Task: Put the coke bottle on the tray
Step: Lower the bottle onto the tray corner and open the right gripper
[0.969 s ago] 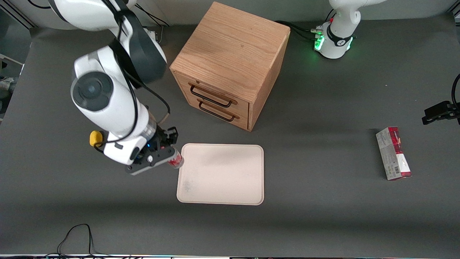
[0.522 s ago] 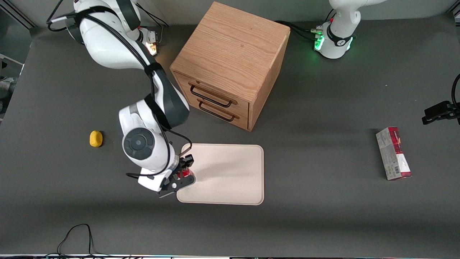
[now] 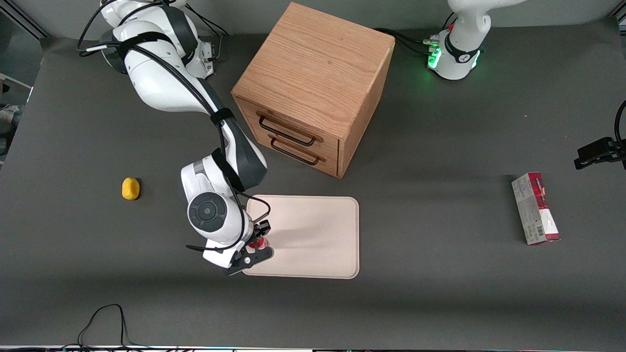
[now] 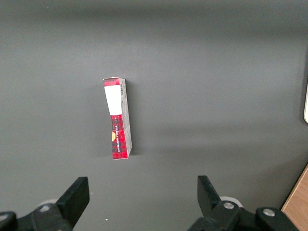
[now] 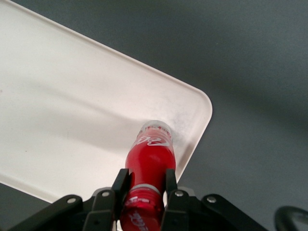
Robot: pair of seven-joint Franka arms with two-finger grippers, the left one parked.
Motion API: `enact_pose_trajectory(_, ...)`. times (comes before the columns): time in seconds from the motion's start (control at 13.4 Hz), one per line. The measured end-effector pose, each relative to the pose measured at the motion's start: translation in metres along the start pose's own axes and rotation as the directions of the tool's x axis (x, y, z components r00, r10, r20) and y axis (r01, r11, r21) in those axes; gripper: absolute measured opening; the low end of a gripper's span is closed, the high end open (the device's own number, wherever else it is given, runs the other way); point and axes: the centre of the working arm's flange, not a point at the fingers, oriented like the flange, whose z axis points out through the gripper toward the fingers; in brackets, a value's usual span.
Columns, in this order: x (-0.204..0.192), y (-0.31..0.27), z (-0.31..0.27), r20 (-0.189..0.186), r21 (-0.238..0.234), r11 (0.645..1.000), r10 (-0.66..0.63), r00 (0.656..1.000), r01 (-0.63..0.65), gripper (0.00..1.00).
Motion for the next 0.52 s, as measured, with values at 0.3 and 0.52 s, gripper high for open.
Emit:
enact_pose_trajectory(0.3,0.001,0.0,-0.002,-0.011,0.0,1.0,0.0,1.0,0.0,0.61)
enact_pose_trajectory(0.52,0.002,0.0,-0.012,-0.018,0.001,1.0,0.0,1.0,0.0,0.93)
